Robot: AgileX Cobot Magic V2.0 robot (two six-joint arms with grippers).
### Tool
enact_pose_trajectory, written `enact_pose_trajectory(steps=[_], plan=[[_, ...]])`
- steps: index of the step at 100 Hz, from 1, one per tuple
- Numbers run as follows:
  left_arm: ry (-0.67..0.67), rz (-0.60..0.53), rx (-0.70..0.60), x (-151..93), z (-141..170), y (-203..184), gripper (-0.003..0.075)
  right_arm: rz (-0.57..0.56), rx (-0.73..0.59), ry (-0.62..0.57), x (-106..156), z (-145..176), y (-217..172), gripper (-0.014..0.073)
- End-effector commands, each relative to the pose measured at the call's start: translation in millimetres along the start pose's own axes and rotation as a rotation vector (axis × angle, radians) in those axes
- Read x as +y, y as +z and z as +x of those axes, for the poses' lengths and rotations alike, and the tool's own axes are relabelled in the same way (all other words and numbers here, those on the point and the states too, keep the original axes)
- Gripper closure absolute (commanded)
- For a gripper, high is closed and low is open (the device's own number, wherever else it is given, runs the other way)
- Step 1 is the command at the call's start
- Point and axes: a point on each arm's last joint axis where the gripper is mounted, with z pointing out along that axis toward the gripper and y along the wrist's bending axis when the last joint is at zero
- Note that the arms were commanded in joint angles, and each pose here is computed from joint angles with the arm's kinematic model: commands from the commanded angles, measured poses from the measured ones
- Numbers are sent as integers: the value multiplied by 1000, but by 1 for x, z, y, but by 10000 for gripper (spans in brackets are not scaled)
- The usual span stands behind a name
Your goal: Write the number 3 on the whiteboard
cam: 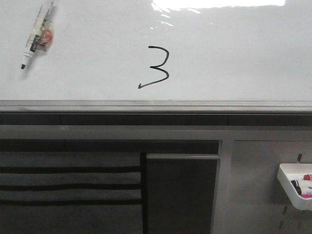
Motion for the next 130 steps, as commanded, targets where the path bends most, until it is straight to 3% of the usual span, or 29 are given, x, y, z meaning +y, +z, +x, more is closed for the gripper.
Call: enact_pose_trajectory(steps=[1, 14, 24, 72, 102, 119, 130], plan=[[-61, -38, -163, 2, -3, 5, 713, 1, -190, -6, -1, -7, -3, 662], [-84, -91, -274, 4, 10, 22, 738, -8, -268, -8, 0, 3, 8, 662], [-160, -95, -324, 3, 21, 32, 738, -8, -248, -9, 0, 12, 15, 662], [-188, -70, -121, -9, 87, 62, 738, -4, -178, -10, -1, 25, 23, 662], [-146, -230, -313, -7, 108, 43, 738, -4, -178, -10, -1, 25, 23, 662], [-171, -247, -338, -8, 116, 43, 738, -4, -178, -10, -1, 25, 23, 662], [-111, -242, -363, -11, 122, 41, 738, -4, -178, -10, -1, 25, 23, 662]])
